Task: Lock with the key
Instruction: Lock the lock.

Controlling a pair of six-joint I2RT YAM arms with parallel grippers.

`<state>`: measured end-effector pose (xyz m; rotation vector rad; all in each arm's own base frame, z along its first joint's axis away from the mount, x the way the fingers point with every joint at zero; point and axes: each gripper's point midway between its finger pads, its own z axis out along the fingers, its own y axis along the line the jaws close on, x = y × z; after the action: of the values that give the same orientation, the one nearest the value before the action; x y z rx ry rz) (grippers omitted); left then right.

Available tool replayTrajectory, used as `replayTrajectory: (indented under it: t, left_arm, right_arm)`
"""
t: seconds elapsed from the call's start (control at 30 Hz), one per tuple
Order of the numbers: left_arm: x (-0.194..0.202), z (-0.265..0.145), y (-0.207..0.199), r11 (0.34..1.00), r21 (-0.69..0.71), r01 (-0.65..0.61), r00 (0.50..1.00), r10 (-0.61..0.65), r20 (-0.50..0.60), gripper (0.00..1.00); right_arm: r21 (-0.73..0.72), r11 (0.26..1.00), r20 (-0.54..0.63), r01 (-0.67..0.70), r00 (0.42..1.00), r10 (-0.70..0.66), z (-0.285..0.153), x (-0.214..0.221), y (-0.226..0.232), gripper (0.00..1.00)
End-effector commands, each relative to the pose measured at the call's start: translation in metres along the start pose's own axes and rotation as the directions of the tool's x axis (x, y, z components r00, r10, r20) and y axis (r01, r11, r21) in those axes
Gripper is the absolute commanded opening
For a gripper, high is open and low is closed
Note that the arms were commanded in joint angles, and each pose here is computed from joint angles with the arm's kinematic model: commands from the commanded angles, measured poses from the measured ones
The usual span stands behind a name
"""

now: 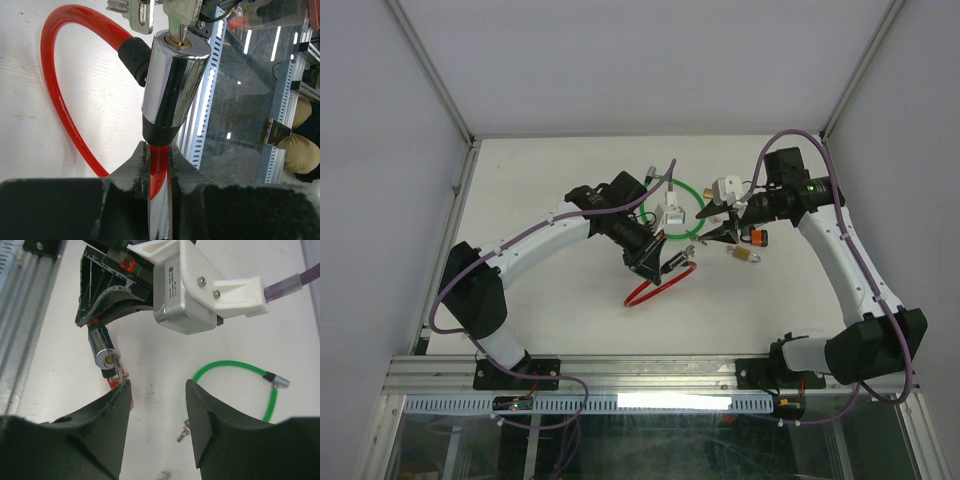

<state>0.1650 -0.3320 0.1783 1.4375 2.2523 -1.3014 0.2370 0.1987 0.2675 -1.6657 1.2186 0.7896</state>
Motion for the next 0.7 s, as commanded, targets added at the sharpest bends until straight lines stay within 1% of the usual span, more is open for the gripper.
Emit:
replayTrajectory:
  t: [0.0, 0.2, 0.47, 0.53, 0.6, 0.67]
  left_arm:
    - [0.005, -0.006, -0.006, 1.0, -0.024, -0.013, 1.0, 0.012, -0.009, 0.0]
    - [0.004, -0.006, -0.007, 1.0, -0.024, -0.017, 1.0, 0.017, -0.006, 0.0]
    - [0.005, -0.005, -0.008, 1.0, -0.021, -0.02, 1.0, 0.02, -0.008, 0.0]
    - [0.004, -0.005, -0.008, 1.0, -0.019, -0.021, 1.0, 0.021, -0.008, 0.0]
    - [0.004, -0.005, -0.008, 1.0, -0.019, -0.021, 1.0, 0.021, -0.008, 0.0]
    - [0.004, -0.005, -0.008, 1.0, -0.019, -0.021, 1.0, 0.021, -0.008, 0.0]
  right_arm:
    - [-0.037, 0.993, 0.132, -0.111, 0.984, 0.115, 0.008, -0.022, -0.001, 0.5]
    - [-0.122, 0.972, 0.115, -0.199, 0.97, 0.213, 0.024, -0.012, 0.015, 0.47]
    - [-0.192, 0.947, 0.071, -0.256, 0.959, 0.274, 0.037, 0.002, 0.028, 0.41]
    - [-0.206, 0.943, 0.055, -0.26, 0.959, 0.277, 0.039, 0.006, 0.031, 0.36]
    - [-0.223, 0.94, 0.043, -0.257, 0.961, 0.273, 0.04, 0.008, 0.034, 0.28]
    - [-0.249, 0.935, 0.031, -0.251, 0.963, 0.266, 0.039, 0.009, 0.037, 0.17]
